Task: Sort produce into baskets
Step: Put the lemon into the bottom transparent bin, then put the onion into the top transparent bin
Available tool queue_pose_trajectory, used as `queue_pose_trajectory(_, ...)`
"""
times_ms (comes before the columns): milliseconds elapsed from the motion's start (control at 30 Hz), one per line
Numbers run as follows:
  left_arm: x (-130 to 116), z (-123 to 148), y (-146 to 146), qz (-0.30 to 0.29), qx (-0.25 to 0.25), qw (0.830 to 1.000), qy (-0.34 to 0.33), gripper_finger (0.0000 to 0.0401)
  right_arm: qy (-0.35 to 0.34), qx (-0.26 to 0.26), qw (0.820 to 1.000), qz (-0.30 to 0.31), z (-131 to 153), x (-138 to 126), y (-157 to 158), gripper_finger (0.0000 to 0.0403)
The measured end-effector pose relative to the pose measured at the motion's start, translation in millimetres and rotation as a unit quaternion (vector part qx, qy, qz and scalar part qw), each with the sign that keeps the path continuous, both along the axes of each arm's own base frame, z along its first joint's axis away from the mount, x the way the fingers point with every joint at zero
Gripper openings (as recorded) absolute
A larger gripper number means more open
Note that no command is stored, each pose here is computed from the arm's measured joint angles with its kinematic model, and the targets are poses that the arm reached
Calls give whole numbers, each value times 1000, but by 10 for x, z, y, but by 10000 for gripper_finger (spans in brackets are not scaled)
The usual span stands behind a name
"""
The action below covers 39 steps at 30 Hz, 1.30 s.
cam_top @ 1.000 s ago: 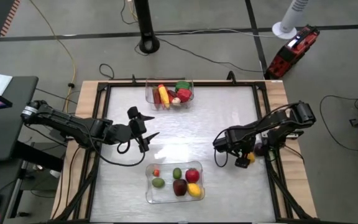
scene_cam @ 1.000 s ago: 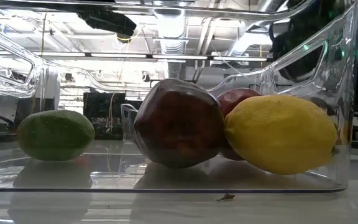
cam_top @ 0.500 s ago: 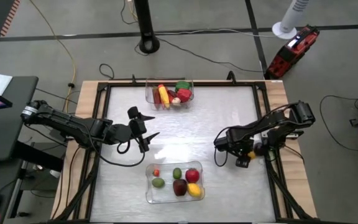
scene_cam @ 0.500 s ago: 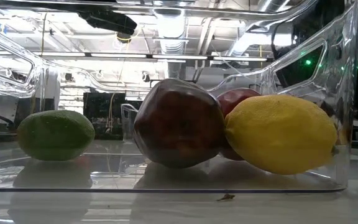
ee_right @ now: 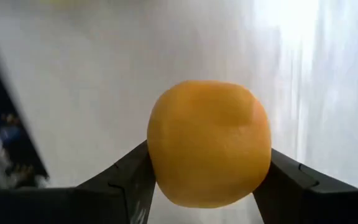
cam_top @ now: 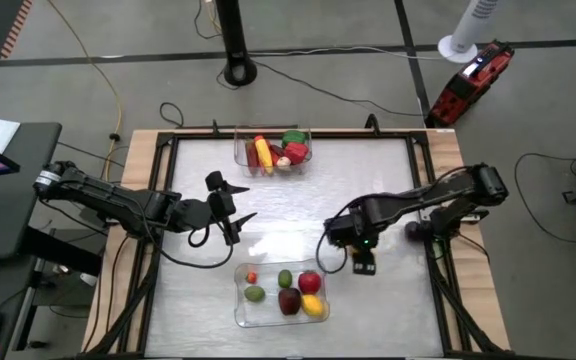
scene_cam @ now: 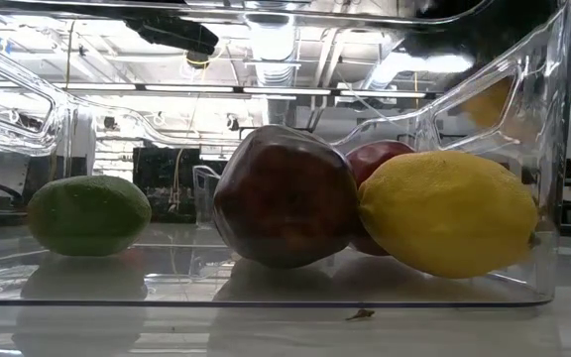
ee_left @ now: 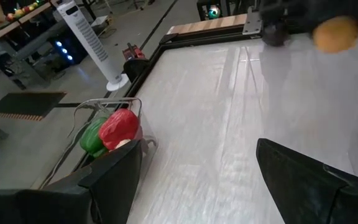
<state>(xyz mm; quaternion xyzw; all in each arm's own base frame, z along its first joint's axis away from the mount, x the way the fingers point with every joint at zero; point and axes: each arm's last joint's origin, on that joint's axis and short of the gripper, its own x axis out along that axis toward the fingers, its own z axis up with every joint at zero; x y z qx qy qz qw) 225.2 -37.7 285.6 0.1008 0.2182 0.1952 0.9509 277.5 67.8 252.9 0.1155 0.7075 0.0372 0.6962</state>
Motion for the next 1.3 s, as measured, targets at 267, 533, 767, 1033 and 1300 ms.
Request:
queue_pose_trajectory(267,0,0,1,1,-2,1000,-1,304,-292,59,950,94,563,396,484,248)
queue_pose_trajectory(533,3,6,0,3,-7,1000,-7,304,-343,40,930,128,480,574,561,259)
queue_pose_trajectory(767,4,11,-1,0,-5,1000,-7,304,-278,34,951,129,323,578,492,316)
queue_pose_trajectory(1033,2,8,-1,1,-7,1000,-7,304,-127,-30,987,97,251,309,260,345)
queue_pose_trajectory(1300,1,6,-1,1,-8,1000,-6,304,97,-136,985,42,-26,-186,29,328)
